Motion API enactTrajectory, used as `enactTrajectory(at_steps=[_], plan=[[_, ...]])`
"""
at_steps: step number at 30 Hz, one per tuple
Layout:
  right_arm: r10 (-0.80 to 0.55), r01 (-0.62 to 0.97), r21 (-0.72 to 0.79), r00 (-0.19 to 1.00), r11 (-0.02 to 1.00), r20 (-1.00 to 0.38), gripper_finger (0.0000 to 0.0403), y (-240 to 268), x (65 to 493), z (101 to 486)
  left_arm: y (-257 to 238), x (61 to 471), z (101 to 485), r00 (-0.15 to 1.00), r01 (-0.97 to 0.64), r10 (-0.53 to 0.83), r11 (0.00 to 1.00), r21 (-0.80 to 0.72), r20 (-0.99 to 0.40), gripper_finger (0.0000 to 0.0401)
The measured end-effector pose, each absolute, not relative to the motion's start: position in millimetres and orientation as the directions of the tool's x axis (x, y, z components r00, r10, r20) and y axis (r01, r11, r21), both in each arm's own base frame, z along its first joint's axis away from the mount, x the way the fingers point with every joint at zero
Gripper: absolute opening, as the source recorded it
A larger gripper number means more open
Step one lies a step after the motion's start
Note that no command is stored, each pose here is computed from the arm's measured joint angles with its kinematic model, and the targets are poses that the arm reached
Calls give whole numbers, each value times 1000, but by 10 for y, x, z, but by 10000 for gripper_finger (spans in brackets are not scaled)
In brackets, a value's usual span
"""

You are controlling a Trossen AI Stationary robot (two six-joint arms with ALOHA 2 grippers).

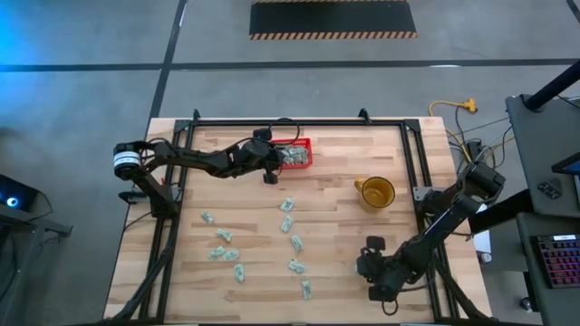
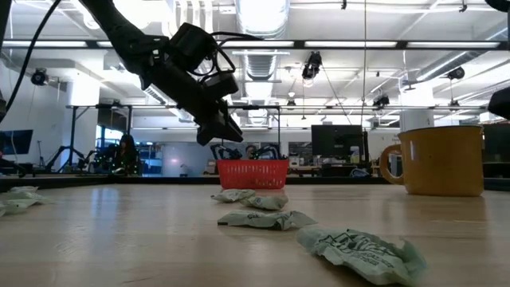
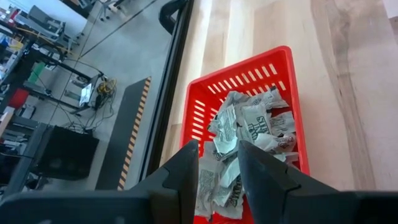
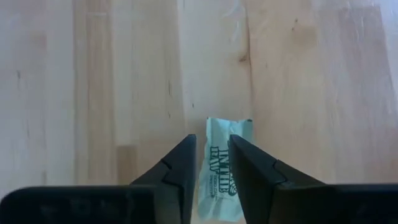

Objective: Pick and place Stevia / Truvia into bins
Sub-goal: Put the white stevia packet into the red bin

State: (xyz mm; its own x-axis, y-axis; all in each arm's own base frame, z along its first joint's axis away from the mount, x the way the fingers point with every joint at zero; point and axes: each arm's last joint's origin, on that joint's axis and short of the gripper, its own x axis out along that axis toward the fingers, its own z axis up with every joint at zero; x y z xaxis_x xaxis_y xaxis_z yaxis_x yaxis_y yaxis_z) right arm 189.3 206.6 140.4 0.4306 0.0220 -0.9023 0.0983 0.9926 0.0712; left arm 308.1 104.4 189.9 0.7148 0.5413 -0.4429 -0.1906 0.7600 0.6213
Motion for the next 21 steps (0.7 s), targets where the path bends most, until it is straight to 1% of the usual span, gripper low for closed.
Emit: enactTrajectory(at_steps=[12, 16, 21], plan=[[5, 119, 62, 427, 991, -904, 172, 2052, 1884, 1402, 1043, 3081, 1898, 715, -190, 541, 760, 621, -443, 98], [-1, 152, 69, 421, 986, -907, 188, 2038, 1873, 1384, 1043, 3079, 1894, 714, -190, 541, 760, 621, -444, 98], [-22, 197, 62, 401, 978, -916, 194, 1982, 1824, 1309, 1042, 3077, 1892, 714, -189, 541, 761, 621, -445, 98]])
